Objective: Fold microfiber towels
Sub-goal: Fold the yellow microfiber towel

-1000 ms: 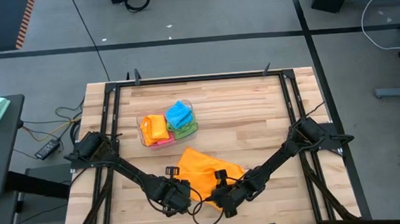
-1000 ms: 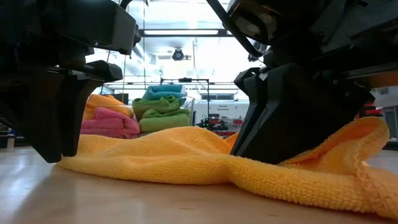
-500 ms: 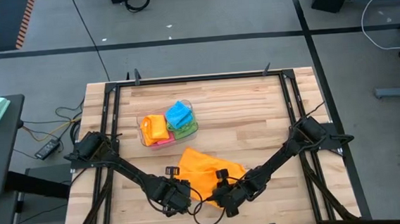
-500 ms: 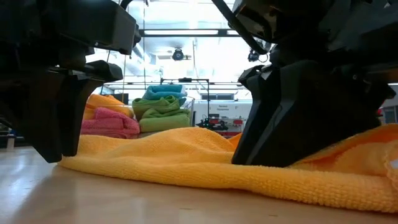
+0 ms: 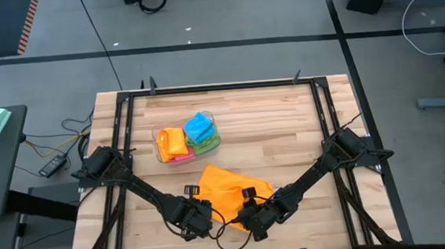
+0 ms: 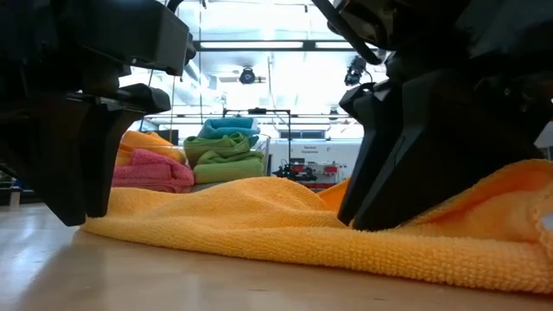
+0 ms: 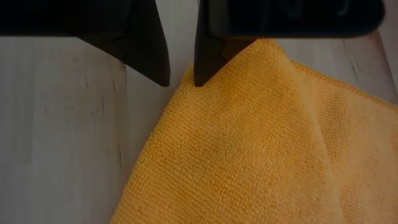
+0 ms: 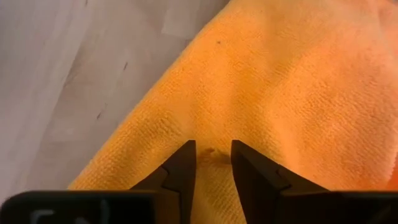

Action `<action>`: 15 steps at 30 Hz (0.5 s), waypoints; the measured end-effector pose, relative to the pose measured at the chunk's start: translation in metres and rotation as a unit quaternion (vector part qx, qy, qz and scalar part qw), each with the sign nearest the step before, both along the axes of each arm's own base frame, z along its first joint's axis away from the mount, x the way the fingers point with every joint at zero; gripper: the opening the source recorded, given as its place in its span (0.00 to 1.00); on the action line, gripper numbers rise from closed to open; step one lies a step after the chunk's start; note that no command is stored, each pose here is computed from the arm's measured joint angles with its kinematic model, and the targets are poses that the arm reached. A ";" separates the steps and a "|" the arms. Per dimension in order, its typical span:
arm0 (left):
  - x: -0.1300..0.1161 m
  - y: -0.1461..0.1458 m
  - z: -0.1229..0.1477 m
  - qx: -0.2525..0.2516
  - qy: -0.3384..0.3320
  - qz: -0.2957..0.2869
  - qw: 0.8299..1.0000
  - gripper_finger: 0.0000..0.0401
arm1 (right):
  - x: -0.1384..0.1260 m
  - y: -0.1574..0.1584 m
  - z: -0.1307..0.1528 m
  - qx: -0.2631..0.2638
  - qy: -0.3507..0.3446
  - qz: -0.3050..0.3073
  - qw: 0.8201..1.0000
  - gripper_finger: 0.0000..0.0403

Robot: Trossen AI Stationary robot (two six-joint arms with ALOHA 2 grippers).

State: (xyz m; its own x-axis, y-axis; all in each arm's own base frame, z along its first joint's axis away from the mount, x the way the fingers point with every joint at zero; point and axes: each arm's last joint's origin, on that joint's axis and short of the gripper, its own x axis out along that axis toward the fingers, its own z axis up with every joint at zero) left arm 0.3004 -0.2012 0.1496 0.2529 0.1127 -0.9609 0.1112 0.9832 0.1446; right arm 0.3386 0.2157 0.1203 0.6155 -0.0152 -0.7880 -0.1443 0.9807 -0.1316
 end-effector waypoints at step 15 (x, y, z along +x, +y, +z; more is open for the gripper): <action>0.000 0.000 0.000 -0.001 -0.001 0.000 1.000 0.21 | -0.007 -0.002 0.009 -0.020 0.008 -0.014 1.000 0.09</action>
